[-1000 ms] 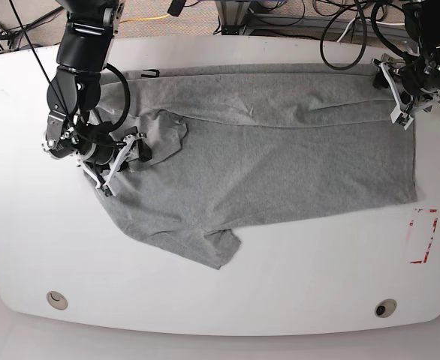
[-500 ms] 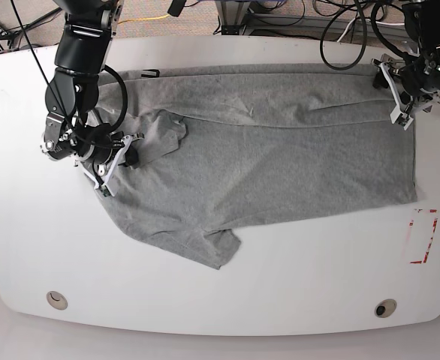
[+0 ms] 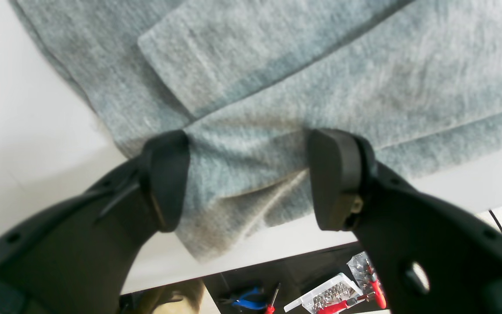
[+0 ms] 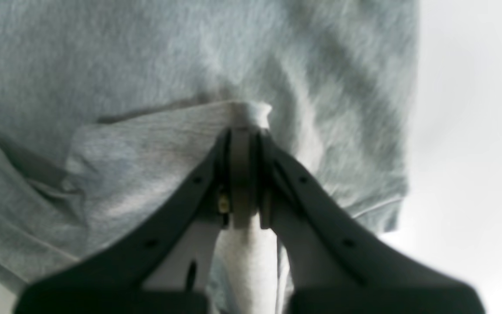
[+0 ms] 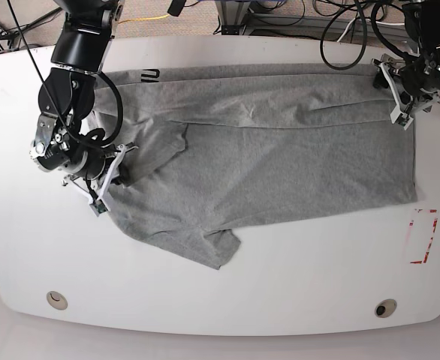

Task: Fold the T-shirt properly
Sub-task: 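Move the right gripper to the sleeve and grasp it, then pull the sleeve with the right gripper back toward the folded edge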

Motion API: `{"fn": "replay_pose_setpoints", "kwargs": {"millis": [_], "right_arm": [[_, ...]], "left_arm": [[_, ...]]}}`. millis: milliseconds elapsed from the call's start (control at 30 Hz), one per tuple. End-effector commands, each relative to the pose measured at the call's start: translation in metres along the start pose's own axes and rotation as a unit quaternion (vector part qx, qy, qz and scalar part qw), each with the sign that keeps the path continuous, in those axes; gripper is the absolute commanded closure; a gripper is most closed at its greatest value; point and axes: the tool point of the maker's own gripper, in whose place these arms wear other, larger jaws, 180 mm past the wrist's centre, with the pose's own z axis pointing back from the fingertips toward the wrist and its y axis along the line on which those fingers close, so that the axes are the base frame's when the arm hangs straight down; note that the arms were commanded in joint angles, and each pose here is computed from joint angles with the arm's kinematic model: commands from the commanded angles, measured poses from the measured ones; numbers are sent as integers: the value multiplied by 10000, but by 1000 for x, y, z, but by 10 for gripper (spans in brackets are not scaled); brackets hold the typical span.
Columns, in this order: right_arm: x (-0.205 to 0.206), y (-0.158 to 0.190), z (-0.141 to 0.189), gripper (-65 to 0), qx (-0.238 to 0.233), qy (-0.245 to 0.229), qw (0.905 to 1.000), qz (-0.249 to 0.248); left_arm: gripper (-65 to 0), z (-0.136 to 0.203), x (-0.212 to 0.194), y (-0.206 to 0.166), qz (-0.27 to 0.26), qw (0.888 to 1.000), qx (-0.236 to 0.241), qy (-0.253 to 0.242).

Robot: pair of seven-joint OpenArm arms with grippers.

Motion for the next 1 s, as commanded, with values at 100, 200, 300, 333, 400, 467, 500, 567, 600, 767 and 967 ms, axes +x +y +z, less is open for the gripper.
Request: {"fn": "replay_pose_setpoints", "kwargs": {"millis": [100, 200, 300, 333, 400, 467, 500, 567, 600, 767, 967], "right_arm": [[32, -10, 3, -10, -11, -389, 9992, 22], [36, -12, 1, -10, 3, -409, 9992, -4], [44, -6, -7, -13, 151, -568, 9982, -112], [46, -5, -8, -13, 168, -603, 9980, -131], [47, -3, -11, -13, 226, -678, 9973, -190], [46, -3, -15, -13, 270, -687, 9970, -247], [44, -2, -18, -13, 313, -664, 9968, -301], [41, -1, -22, -14, 361, -649, 9966, -361], [42, -2, -24, -14, 382, -668, 9963, -395], [42, -7, -33, -16, 445, -674, 9952, -550], [37, -23, -25, -190, 289, -611, 9965, -497]], "left_arm": [[-403, 5, 5, 8, -73, 9999, 112, -83], [-403, 5, 5, 7, -73, 9999, 109, -76], [-403, 5, 5, 8, -78, 9999, 114, -74], [-403, 5, 5, 8, -78, 9999, 114, -74], [-403, 5, 4, 8, -78, 9999, 111, -67], [-403, 5, 4, 8, -78, 9999, 111, -67], [-403, 5, 4, 8, -78, 9999, 111, -67], [-403, 5, 4, 8, -78, 9999, 111, -67], [-403, 5, 3, 8, -82, 9999, 113, -57], [-403, 6, 3, 8, -87, 9999, 119, -55], [-403, 6, 4, 8, -92, 9999, 122, -60]]}}
